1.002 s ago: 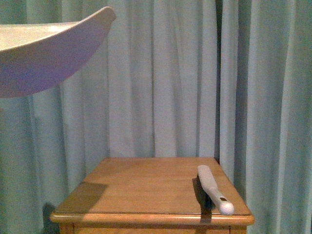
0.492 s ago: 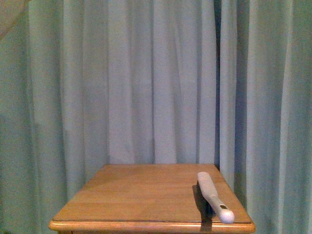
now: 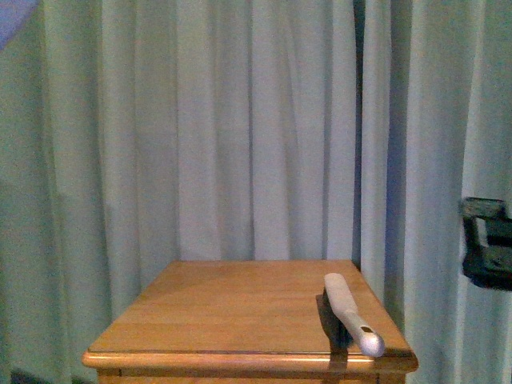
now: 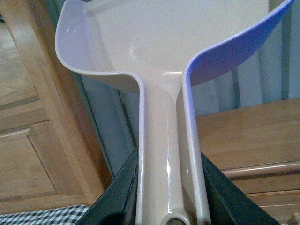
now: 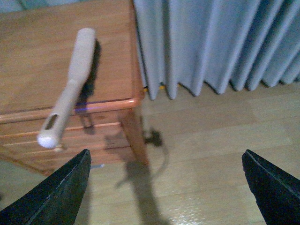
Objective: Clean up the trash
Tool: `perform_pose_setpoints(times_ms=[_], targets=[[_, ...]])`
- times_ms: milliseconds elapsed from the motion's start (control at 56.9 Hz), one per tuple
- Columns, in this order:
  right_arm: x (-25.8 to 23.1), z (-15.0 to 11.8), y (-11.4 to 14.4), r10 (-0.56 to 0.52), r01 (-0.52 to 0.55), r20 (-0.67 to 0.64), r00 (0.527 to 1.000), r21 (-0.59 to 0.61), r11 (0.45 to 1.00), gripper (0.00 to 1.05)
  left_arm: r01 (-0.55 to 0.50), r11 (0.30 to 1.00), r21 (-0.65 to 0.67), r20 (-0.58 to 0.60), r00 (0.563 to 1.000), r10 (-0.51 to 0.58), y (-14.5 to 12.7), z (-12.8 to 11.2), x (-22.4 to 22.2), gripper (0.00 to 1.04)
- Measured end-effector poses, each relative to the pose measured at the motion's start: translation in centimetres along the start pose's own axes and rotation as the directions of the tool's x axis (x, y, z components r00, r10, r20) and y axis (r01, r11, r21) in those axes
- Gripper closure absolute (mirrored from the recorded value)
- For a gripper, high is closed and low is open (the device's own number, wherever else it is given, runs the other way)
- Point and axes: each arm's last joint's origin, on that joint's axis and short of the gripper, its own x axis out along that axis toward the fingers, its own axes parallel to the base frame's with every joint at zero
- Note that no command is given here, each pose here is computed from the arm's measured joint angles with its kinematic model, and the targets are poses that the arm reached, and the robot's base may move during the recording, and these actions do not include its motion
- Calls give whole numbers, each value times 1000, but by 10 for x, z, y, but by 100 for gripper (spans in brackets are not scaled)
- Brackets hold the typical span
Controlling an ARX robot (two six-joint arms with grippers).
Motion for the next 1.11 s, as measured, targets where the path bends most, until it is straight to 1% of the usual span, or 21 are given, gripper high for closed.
perform_pose_setpoints(times_ms=[70, 123, 228, 387, 650, 1107], targets=[[20, 14, 15, 7, -5, -55, 998, 32, 999, 7, 0, 1000, 0, 0, 1000, 0, 0, 0, 0, 76], [41, 21, 28, 10, -1, -115, 993, 76, 997, 7, 0, 1000, 0, 0, 1000, 0, 0, 0, 0, 76], [70, 23, 44, -4, 29, -198, 980, 122, 992, 7, 0, 1000, 0, 0, 1000, 0, 0, 0, 0, 76], [101, 21, 59, -8, 56, -267, 964, 171, 984, 7, 0, 1000, -1, 0, 1000, 0, 0, 0, 0, 76], [133, 17, 74, -20, 87, -338, 941, 185, 979, 7, 0, 1000, -1, 0, 1000, 0, 0, 0, 0, 76], [165, 0, 91, -18, 103, -417, 909, 182, 978, 7, 0, 1000, -2, 0, 1000, 0, 0, 0, 0, 76]])
